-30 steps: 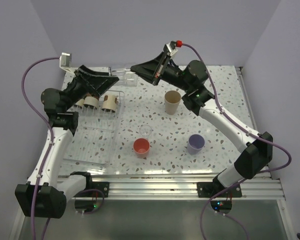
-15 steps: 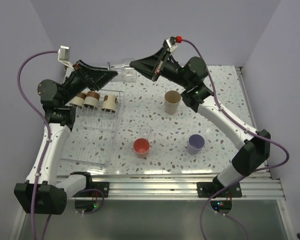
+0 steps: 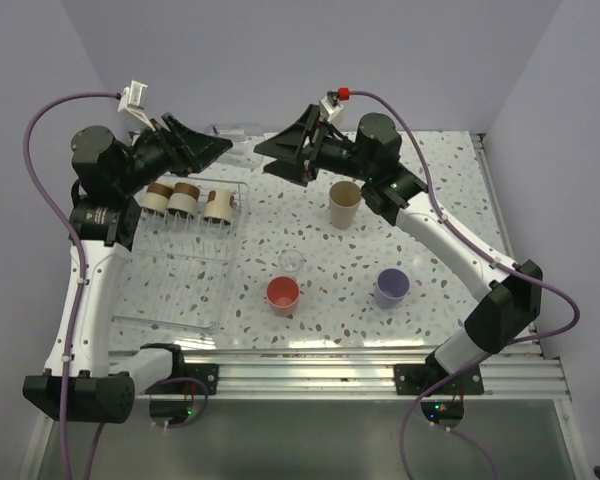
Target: Load the cups into the dish rack
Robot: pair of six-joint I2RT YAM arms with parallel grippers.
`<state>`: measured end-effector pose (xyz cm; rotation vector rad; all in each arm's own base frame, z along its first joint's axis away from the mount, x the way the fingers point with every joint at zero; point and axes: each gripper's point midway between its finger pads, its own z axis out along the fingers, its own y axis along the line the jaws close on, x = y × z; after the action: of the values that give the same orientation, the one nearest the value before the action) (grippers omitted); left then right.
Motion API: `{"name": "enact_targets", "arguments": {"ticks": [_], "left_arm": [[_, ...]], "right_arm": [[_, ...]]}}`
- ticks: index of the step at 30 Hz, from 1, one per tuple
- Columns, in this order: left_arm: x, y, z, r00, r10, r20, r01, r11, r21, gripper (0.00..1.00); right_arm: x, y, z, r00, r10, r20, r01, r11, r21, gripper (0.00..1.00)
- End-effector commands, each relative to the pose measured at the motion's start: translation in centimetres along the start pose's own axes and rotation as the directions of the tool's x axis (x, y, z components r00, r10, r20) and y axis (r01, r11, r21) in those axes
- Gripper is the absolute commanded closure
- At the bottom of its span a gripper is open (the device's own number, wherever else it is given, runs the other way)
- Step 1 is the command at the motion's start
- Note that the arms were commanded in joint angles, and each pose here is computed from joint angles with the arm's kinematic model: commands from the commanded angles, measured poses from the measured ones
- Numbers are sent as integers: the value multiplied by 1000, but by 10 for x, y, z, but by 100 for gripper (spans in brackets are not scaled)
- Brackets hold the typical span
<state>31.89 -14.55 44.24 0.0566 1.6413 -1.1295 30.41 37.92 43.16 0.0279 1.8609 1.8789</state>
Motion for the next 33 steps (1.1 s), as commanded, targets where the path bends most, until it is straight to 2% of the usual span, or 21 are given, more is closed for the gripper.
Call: {"name": "enact_targets", "arguments": {"ticks": [1,2,4,5,7,8,14,20,26,33], "left_arm": [[-4,34,-26,995,96,-7,-94,955,-281,100],[8,48,-36,994,86,-60,-102,928,-357,100],[5,60,-50,992,101,-74,-124,878,-463,100],[14,83,-68,991,79,-111,-130,798,-589,100],[17,100,-87,988,70,-137,-146,710,-689,100],[23,116,-107,987,50,-153,-150,616,-773,100],[66,163,-160,981,-55,-188,-156,362,-919,100],[89,199,-201,974,-116,-193,-174,158,-972,100],[123,234,-210,966,-217,-141,-120,105,-987,100],[135,273,-218,964,-249,-91,-82,44,-996,100]], "right_arm": [[2,-11,-30,994,-106,-17,108,986,130,9],[0,-17,-34,989,-148,-15,149,977,156,9],[-4,-27,-48,986,-164,-7,161,961,224,9],[-8,-33,-53,980,-198,-2,192,948,255,9],[-7,-41,-61,978,-210,-9,203,934,294,9],[-7,-46,-64,974,-226,-12,218,924,315,9],[5,-69,-74,978,-206,-43,208,908,365,9],[16,-81,-84,976,-202,-77,215,893,396,9],[24,-88,-92,977,-187,-101,212,888,407,9],[30,-95,-92,975,-172,-140,214,889,404,10]]}}
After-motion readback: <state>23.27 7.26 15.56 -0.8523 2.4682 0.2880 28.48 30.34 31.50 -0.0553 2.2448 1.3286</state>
